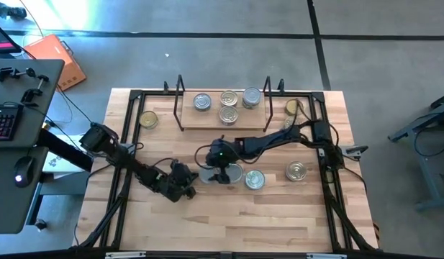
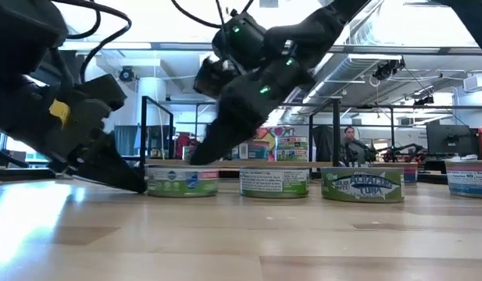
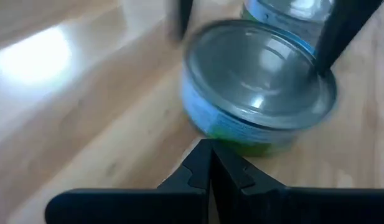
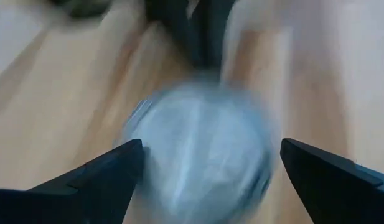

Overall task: Stack canned seafood by type on shelf
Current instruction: Put the green-white tuna can on the shelf

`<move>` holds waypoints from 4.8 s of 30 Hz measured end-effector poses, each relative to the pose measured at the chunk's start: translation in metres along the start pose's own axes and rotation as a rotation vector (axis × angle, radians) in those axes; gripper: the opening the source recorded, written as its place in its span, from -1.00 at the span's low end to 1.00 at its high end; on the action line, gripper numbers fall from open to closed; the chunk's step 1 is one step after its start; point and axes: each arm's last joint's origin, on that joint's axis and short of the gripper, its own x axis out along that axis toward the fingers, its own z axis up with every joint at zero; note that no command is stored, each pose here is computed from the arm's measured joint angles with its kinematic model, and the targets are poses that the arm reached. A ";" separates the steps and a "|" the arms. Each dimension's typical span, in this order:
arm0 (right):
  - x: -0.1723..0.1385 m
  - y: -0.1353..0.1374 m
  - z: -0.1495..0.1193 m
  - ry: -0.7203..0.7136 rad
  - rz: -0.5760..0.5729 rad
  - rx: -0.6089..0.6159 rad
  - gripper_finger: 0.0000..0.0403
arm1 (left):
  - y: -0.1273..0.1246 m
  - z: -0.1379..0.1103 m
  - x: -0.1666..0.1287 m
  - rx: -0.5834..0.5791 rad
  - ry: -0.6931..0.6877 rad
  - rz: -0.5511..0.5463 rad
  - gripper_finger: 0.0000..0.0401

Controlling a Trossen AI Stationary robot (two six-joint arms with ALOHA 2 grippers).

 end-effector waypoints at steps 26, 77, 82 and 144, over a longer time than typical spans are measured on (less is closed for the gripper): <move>-0.012 0.020 -0.010 0.212 -0.052 -0.099 0.86 | -0.001 0.002 -0.026 -0.069 0.048 -0.028 -1.00; 0.016 0.038 0.000 -0.002 -0.171 0.026 0.37 | 0.015 -0.002 -0.055 -0.086 0.133 0.072 -1.00; 0.016 0.033 0.001 -0.013 -0.162 0.010 0.55 | 0.012 0.000 -0.055 -0.096 0.107 0.052 -1.00; -0.132 0.073 -0.058 -0.139 -0.752 0.424 0.69 | 0.018 -0.005 -0.061 -0.092 -0.058 0.134 -1.00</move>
